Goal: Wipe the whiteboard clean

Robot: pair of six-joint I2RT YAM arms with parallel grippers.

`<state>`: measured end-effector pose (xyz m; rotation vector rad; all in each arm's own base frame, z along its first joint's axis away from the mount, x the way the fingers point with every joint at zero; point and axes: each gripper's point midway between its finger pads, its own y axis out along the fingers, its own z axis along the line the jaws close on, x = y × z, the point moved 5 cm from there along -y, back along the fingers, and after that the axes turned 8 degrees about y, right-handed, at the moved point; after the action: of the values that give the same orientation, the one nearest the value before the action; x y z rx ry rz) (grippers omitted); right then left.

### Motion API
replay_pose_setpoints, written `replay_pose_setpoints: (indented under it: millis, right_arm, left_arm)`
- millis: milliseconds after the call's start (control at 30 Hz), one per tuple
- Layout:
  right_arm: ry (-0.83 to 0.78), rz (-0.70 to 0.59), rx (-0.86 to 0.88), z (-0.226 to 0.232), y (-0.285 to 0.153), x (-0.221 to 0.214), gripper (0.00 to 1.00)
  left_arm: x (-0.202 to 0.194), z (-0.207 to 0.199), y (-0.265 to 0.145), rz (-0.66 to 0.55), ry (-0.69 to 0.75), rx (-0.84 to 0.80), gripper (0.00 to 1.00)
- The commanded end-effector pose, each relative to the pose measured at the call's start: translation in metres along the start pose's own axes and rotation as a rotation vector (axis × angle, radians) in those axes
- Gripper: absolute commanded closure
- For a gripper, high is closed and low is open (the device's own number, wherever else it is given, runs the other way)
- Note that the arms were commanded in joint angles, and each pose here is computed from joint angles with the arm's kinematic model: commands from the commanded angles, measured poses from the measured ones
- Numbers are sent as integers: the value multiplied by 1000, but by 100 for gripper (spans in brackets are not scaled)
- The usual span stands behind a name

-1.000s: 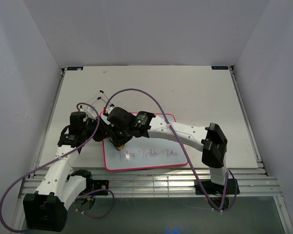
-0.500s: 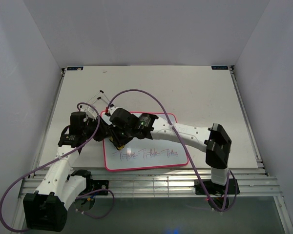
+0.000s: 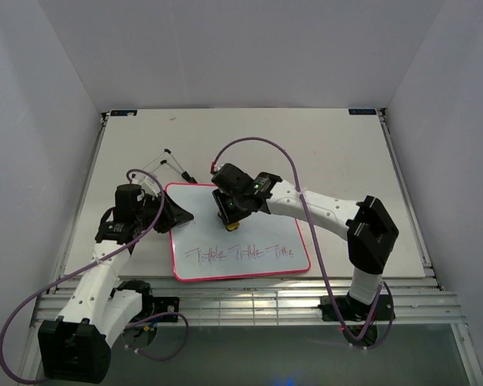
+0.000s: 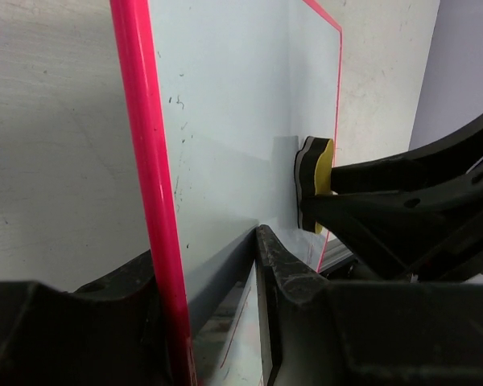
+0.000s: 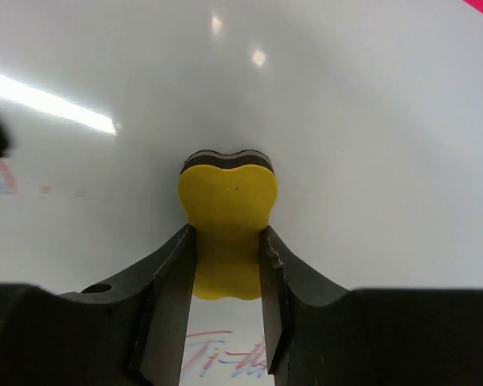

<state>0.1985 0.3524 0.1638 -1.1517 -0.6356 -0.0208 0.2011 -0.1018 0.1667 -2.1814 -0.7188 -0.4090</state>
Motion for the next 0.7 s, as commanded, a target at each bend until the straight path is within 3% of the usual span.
replay_pose_setpoints:
  millis: [0, 133, 300, 533, 667]
  right_arm:
    - [-110, 52, 137, 56, 5, -13, 67]
    - [-162, 54, 329, 115, -7, -20, 67]
    - [-209, 37, 433, 158, -28, -22, 67]
    - [-222, 14, 443, 168, -29, -23, 67]
    - [-214, 4, 351, 158, -16, -17, 67]
  left_arm:
    - [36, -8, -5, -202, 249, 0, 100]
    - [36, -9, -6, -204, 253, -10, 100]
    - [36, -9, -6, -209, 254, -7, 100]
    - [36, -9, -6, -209, 250, -6, 100]
    - [36, -9, -7, -210, 249, -6, 100]
